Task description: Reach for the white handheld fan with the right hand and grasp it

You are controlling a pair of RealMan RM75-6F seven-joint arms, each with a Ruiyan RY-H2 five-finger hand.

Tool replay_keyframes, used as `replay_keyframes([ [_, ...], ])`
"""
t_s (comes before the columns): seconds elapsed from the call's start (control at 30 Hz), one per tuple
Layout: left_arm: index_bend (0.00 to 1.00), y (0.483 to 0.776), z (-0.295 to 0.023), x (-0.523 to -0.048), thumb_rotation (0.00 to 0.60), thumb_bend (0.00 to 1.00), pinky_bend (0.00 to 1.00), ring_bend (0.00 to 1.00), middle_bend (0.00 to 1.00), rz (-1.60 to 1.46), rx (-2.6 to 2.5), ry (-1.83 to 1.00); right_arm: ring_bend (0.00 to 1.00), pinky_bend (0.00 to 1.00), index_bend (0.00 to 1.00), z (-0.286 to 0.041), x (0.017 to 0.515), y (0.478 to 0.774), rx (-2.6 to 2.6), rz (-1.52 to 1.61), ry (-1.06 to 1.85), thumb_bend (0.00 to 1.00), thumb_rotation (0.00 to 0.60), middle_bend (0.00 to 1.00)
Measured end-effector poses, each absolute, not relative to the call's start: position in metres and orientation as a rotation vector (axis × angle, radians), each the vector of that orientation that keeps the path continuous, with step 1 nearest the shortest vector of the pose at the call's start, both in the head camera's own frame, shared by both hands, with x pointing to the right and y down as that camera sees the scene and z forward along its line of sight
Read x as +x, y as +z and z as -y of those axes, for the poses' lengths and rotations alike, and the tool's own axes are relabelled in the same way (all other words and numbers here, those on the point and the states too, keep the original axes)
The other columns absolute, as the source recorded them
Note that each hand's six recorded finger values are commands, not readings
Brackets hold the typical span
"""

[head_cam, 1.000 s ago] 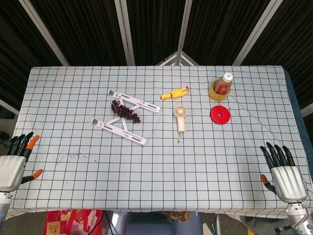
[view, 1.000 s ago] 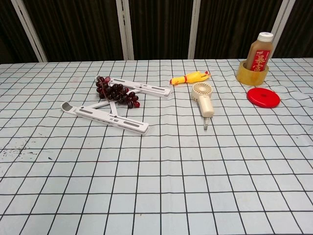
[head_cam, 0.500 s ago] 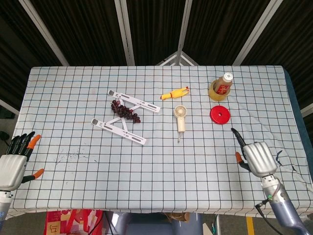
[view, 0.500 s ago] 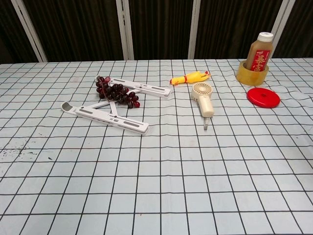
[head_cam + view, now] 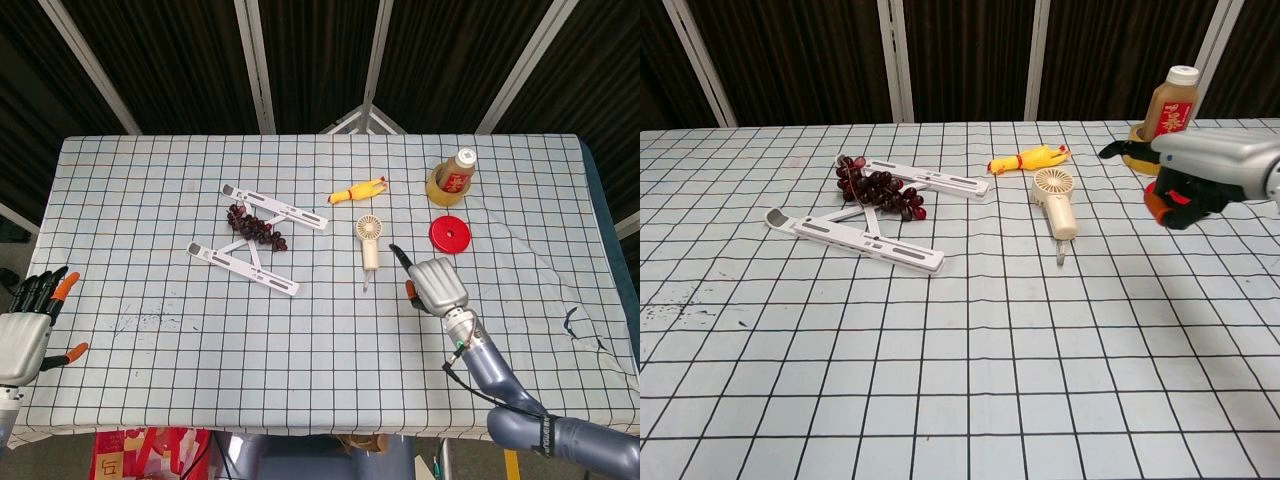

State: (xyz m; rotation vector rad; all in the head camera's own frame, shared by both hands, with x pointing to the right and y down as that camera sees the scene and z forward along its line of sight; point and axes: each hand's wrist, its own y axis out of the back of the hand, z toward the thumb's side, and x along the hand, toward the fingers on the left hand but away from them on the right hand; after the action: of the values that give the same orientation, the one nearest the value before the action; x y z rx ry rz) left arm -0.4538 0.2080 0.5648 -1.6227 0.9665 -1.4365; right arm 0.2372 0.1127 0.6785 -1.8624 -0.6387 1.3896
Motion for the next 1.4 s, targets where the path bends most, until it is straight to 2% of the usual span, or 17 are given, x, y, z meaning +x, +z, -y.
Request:
replay_keyframes([
  [0.23, 0.0, 0.564, -0.206, -0.456, 0.6, 0.0, 0.0, 0.0, 0.0, -0.978, -1.636, -1.445, 0.93, 0.78, 0.0, -0.105, 0.212, 0.712, -1.881, 0.611, 1.455, 0.7, 0.6, 0.84],
  [0.53, 0.0, 0.565, -0.206, -0.455, 0.6, 0.0, 0.0, 0.0, 0.0, -0.977, -1.655, -1.448, 0.93, 0.78, 0.0, -0.101, 0.206, 0.732, -1.883, 0.614, 1.52, 0.7, 0.6, 0.84],
  [1.4, 0.0, 0.565, -0.204, -0.453, 0.6, 0.0, 0.0, 0.0, 0.0, -0.99, -1.67, -1.438, 0.93, 0.78, 0.0, -0.099, 0.194, 0.748, -1.877, 0.617, 1.559, 0.71, 0.6, 0.84],
])
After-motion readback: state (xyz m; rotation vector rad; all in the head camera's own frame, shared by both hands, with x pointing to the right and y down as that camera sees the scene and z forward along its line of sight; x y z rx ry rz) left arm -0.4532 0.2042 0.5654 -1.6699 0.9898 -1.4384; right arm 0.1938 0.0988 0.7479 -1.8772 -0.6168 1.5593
